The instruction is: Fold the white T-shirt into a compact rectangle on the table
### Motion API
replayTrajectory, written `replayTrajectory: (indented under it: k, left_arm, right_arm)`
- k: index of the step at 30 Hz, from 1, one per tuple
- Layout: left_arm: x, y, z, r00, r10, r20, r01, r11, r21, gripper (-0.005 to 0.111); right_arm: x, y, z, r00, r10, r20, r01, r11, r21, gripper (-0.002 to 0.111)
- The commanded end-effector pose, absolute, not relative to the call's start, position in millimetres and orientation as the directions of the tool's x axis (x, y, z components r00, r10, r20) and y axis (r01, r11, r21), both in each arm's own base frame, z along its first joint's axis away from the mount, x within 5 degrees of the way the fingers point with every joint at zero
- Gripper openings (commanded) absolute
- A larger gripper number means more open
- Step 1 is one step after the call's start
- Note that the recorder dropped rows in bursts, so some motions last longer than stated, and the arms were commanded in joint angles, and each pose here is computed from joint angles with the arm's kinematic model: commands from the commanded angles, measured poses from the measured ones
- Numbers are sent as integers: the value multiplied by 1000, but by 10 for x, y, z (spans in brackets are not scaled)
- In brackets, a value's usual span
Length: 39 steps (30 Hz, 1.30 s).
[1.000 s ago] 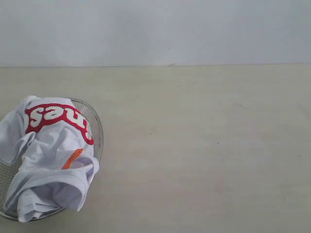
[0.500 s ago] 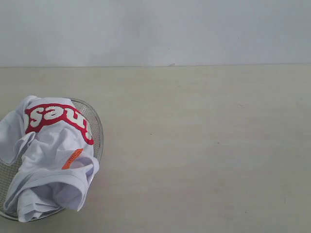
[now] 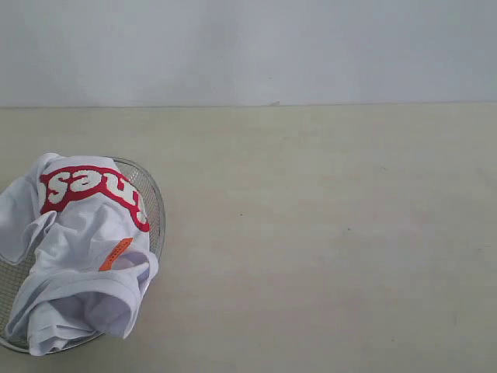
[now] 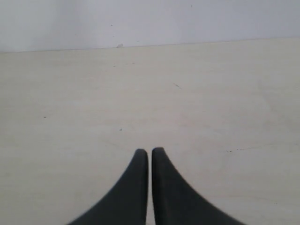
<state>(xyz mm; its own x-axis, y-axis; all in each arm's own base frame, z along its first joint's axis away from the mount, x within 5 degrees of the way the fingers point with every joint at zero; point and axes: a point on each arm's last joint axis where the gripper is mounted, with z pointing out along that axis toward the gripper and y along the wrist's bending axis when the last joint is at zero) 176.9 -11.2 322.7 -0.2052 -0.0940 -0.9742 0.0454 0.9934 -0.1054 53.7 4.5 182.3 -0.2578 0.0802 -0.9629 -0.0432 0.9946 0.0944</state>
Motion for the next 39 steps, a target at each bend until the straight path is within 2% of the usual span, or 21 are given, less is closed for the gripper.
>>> replayTrajectory:
  k: [1, 4, 9, 12, 14, 20, 23, 25, 26, 29, 31, 35, 39]
  left_arm:
    - [1782, -105, 3262, -183, -164, -969, 30, 985, -172, 4]
    - [1787, -111, 3238, -217, -170, -961, 28, 983, -180, 4]
    - [1948, -160, 3124, -473, -147, -869, 23, 984, -179, 4]
    - [2122, -208, 3102, -684, -106, -721, 29, 985, -172, 4]
    - [2249, -231, 3120, -775, -67, -629, 44, 986, -159, 4]
    - [2702, -284, 2967, -904, -42, -426, 35, 985, -170, 6]
    - [2860, -322, 2836, -937, -28, -350, 43, 980, -193, 19]
    - [2942, -360, 2735, -950, -53, -309, 23, 972, -236, 34]
    - [2988, -389, 2666, -957, -74, -282, 5, 963, -270, 46]
    - [3080, -452, 2484, -971, -119, -208, -43, 940, -338, 72]
    - [3130, -477, 2362, -978, -135, -160, -70, 930, -361, 82]
    - [3221, -513, 2074, -986, -156, -55, -123, 916, -382, 83]
    - [3285, -513, 1845, -987, -161, 0, -150, 917, -369, 83]
  right_arm:
    - [536, 43, 1831, -248, 78, -966, -41, 995, 91, 0]
    - [536, 43, 1831, -248, 78, -966, -41, 995, 91, 0]
    - [536, 43, 1831, -248, 78, -966, -41, 995, 91, 0]
    - [536, 43, 1831, -248, 78, -966, -41, 995, 91, 0]
    - [536, 43, 1831, -248, 78, -966, -41, 995, 91, 0]
    - [536, 43, 1831, -248, 78, -966, -41, 995, 91, 0]
    - [536, 43, 1831, -248, 78, -966, -41, 995, 91, 0]
    - [536, 43, 1831, -248, 78, -966, -41, 995, 91, 0]
    - [536, 43, 1831, -248, 78, -966, -41, 995, 91, 0]
    - [536, 43, 1831, -248, 78, -966, -41, 995, 91, 0]
    - [536, 43, 1831, -248, 78, -966, -41, 995, 91, 0]
    - [536, 43, 1831, -248, 78, -966, -41, 995, 91, 0]
    - [536, 43, 1831, -248, 78, -966, -41, 995, 91, 0]
